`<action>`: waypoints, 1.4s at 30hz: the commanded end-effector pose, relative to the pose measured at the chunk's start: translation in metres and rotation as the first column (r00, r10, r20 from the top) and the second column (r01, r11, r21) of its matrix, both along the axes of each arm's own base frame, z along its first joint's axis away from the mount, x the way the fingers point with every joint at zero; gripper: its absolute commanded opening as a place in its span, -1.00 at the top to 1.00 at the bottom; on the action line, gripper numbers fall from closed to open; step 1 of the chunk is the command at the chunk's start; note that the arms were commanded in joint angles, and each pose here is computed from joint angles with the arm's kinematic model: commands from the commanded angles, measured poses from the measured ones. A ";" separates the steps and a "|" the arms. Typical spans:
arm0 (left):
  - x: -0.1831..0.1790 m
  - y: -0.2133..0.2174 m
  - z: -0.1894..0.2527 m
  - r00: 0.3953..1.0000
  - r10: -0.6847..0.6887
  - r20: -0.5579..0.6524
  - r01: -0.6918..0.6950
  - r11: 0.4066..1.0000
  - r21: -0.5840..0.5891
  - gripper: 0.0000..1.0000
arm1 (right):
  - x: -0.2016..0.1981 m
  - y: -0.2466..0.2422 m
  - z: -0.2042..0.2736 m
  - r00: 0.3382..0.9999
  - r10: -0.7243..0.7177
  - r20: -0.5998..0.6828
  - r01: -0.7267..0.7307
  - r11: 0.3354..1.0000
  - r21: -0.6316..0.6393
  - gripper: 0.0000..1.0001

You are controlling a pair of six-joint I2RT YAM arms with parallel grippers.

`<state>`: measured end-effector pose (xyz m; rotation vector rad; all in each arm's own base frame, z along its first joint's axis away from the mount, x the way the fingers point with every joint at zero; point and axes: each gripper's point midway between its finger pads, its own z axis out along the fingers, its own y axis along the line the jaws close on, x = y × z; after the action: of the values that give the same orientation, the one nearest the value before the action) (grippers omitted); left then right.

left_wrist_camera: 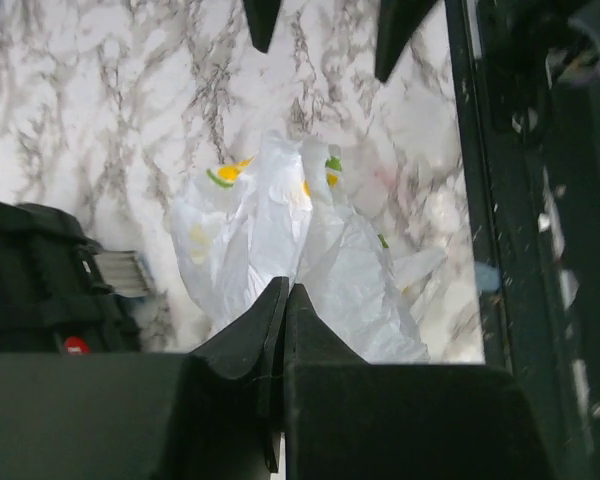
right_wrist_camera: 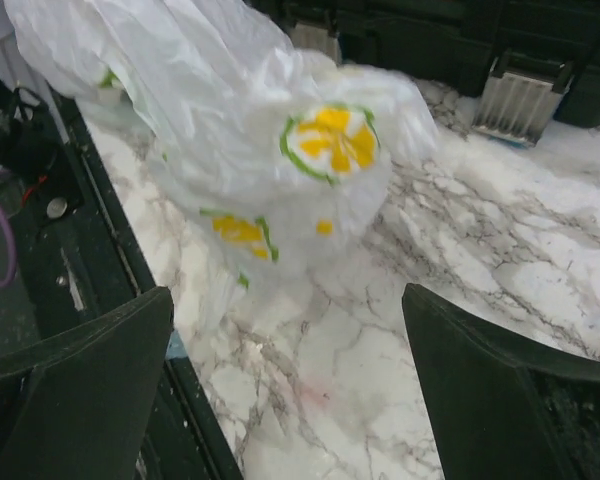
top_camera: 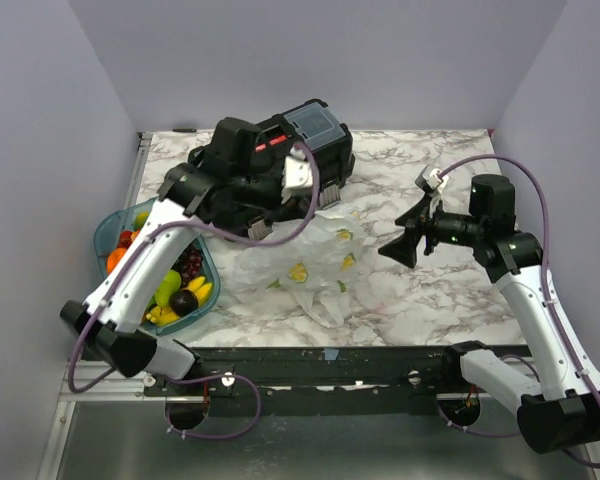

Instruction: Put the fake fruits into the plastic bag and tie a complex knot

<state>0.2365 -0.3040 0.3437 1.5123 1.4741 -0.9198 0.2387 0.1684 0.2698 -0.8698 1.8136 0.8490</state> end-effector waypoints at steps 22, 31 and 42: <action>-0.101 0.093 -0.076 0.592 -0.436 0.678 0.356 0.896 0.265 1.00 | -0.035 0.091 -0.065 0.878 0.418 0.235 -0.391 0.907 -0.154 -1.00; -0.102 0.096 -0.074 0.592 -0.440 0.675 0.352 0.895 0.275 1.00 | -0.020 0.111 -0.078 0.706 0.434 0.560 -0.376 0.899 -0.224 -1.00; -0.105 0.099 -0.075 0.602 -0.449 0.661 0.354 0.891 0.283 1.00 | -0.003 0.132 -0.114 0.651 0.486 0.583 -0.380 0.874 -0.303 -0.72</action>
<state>0.1369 -0.2078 0.2648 2.0267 0.6407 -0.3668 0.2176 0.2940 0.1554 -1.5324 1.1256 0.6725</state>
